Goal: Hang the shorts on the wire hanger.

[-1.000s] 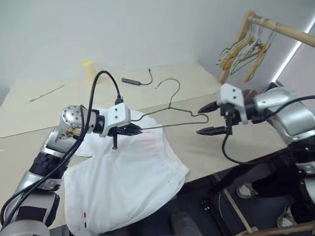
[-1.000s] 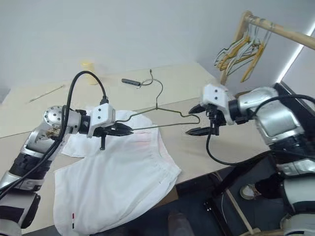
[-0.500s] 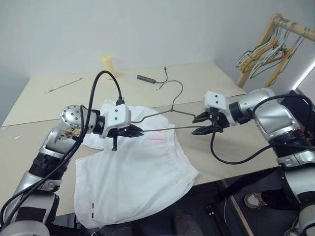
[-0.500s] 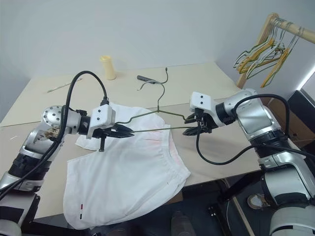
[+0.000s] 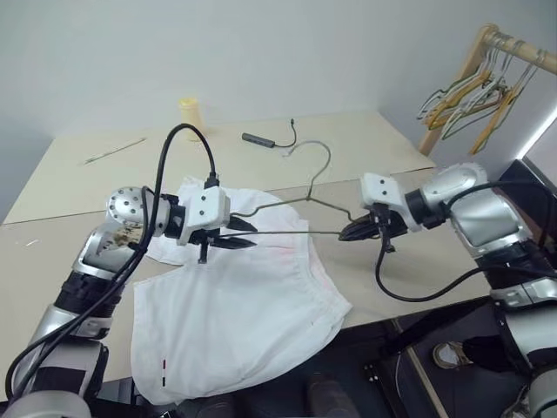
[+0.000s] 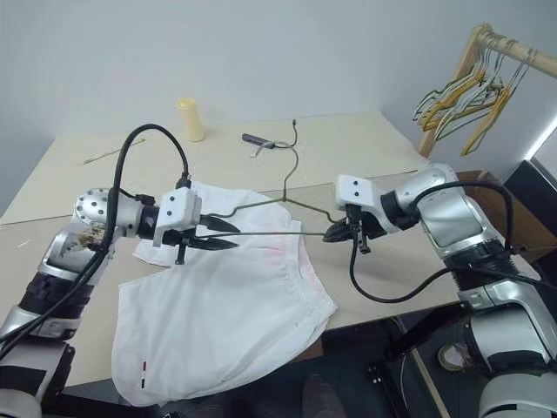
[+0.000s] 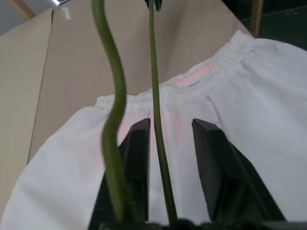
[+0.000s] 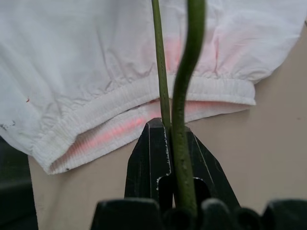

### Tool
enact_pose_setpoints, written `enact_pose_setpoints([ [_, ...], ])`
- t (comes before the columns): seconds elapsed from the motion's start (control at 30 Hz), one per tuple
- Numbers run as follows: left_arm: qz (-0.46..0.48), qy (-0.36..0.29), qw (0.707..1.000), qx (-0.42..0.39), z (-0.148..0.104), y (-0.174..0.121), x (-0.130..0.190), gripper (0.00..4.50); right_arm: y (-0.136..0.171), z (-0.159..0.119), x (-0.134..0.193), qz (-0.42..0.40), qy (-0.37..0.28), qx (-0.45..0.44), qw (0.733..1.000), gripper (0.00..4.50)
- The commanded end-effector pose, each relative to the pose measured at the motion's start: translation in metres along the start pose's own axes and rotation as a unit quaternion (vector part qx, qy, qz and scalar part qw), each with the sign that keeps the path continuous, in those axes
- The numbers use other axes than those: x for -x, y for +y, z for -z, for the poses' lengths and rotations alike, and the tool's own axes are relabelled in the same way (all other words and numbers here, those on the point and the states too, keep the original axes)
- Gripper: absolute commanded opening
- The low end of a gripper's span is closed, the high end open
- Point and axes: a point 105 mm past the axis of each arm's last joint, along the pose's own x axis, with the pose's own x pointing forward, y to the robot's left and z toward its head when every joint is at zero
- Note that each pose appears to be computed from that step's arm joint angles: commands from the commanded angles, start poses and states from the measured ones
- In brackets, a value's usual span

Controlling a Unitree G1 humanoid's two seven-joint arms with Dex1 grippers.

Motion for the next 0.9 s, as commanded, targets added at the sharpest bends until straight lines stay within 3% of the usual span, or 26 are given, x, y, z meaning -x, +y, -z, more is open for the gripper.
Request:
enact_pose_setpoints([
  [0.03,-0.048,-0.002,0.999,-0.004,-0.002,0.021,0.020,2.51,0.000,-0.003,0.023,0.033,-0.015,-0.004,0.999,0.00],
  [0.23,-0.117,0.010,0.992,0.044,0.017,0.036,0.059,4.48,0.016,0.036,0.046,0.082,-0.009,-0.109,0.991,0.00],
  [0.4,-0.160,-0.031,0.986,0.047,0.013,0.026,0.067,4.48,0.039,0.074,0.059,0.112,-0.016,-0.281,0.953,0.00],
  [0.57,-0.134,-0.064,0.988,0.051,0.001,0.002,0.060,4.48,0.068,0.103,0.054,0.091,-0.001,-0.458,0.884,0.00],
  [0.67,-0.139,-0.069,0.986,0.061,-0.001,-0.003,0.056,4.48,0.082,0.105,0.047,0.050,-0.038,-0.555,0.830,0.00],
  [0.9,-0.123,-0.087,0.985,0.088,-0.009,-0.015,0.056,4.48,0.103,0.106,0.035,0.019,-0.031,-0.575,0.817,0.00],
])
